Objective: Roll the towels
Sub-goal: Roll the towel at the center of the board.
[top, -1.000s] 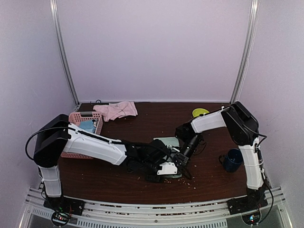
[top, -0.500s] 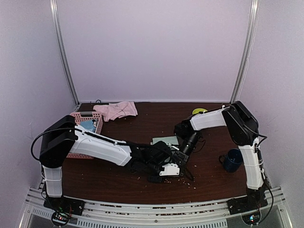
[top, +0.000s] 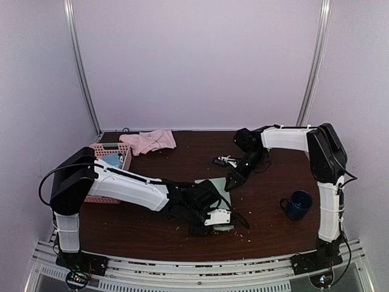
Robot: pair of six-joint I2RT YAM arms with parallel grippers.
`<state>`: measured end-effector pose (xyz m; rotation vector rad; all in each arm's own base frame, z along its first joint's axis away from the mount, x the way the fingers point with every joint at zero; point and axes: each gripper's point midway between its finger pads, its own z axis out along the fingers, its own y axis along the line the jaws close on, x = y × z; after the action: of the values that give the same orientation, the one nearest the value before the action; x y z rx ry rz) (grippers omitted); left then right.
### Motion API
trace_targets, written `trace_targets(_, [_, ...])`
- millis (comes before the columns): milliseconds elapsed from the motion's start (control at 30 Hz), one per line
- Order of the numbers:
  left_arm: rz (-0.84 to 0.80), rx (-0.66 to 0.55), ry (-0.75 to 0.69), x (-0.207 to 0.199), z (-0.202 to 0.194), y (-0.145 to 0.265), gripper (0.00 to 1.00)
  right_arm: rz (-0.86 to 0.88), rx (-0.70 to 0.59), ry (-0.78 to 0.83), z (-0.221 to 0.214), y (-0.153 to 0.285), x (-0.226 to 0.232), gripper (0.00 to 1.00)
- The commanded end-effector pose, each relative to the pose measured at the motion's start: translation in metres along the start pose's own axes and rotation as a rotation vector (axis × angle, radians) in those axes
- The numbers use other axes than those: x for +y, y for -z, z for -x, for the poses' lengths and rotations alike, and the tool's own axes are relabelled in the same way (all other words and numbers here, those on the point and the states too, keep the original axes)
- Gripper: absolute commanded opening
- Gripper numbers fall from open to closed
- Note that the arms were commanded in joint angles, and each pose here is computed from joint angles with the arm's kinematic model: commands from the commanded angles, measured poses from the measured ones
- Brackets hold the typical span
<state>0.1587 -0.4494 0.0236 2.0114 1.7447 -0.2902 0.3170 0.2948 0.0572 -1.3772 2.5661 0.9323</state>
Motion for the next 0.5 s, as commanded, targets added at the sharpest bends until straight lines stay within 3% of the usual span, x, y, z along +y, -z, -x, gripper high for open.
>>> trace_targets(0, [-0.069,0.012,0.063,-0.015,-0.001,0.007,0.1,-0.097,0.051,-0.002,0.003,-0.032,-0.019,0.1])
trace_targets(167, [-0.093,-0.011,0.115,-0.018,0.005,0.015,0.09,-0.143,0.087,0.032,0.013,-0.049,-0.02,0.09])
trace_targets(300, [-0.218,-0.02,0.183,-0.029,0.012,0.014,0.09,-0.144,0.07,0.054,0.028,-0.04,-0.016,0.11])
trace_targets(467, [-0.344,-0.067,0.284,-0.031,0.016,0.011,0.09,-0.187,-0.113,0.105,0.077,0.052,-0.001,0.17])
